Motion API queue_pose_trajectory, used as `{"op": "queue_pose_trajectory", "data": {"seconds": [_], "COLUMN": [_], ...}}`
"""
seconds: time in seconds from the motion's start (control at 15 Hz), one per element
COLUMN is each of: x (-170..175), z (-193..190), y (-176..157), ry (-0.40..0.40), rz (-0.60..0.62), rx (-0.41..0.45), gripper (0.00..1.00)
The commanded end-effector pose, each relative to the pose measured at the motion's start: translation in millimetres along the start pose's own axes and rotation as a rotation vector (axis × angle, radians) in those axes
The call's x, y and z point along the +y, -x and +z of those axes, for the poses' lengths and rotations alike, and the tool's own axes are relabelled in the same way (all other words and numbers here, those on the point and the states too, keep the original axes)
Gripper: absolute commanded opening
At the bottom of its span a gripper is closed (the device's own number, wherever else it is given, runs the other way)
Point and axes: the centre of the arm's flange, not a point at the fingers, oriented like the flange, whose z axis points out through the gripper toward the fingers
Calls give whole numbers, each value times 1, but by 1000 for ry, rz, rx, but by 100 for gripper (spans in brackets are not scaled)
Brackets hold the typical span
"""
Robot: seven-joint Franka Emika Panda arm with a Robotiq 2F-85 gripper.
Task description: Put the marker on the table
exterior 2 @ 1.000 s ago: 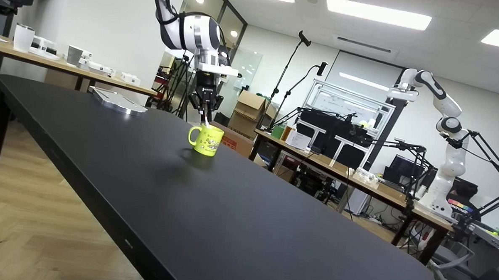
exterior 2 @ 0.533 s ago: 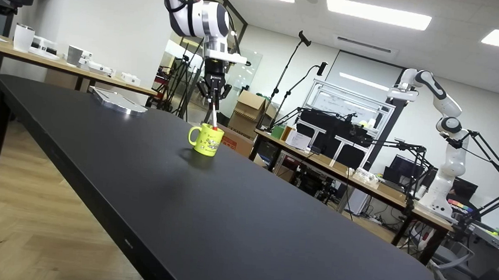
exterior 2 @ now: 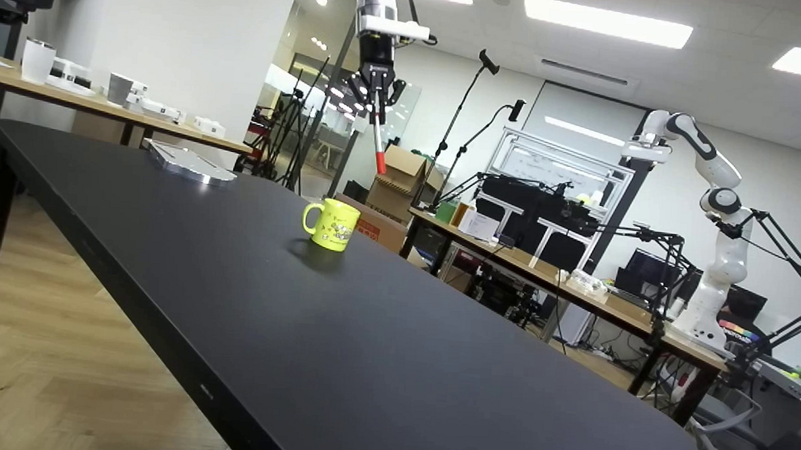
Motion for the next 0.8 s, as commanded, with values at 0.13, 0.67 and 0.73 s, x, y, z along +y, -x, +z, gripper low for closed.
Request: {"op": "queue_pose_trajectory", "data": {"seconds": [0.13, 0.67, 0.73], "x": [20, -10, -19], "z": [30, 185, 203], "y": [67, 109, 109], "ry": [-139, -506, -532], "rz": [59, 97, 100], "rx": [-242, -479, -491], "gripper": [5, 5, 5]}}
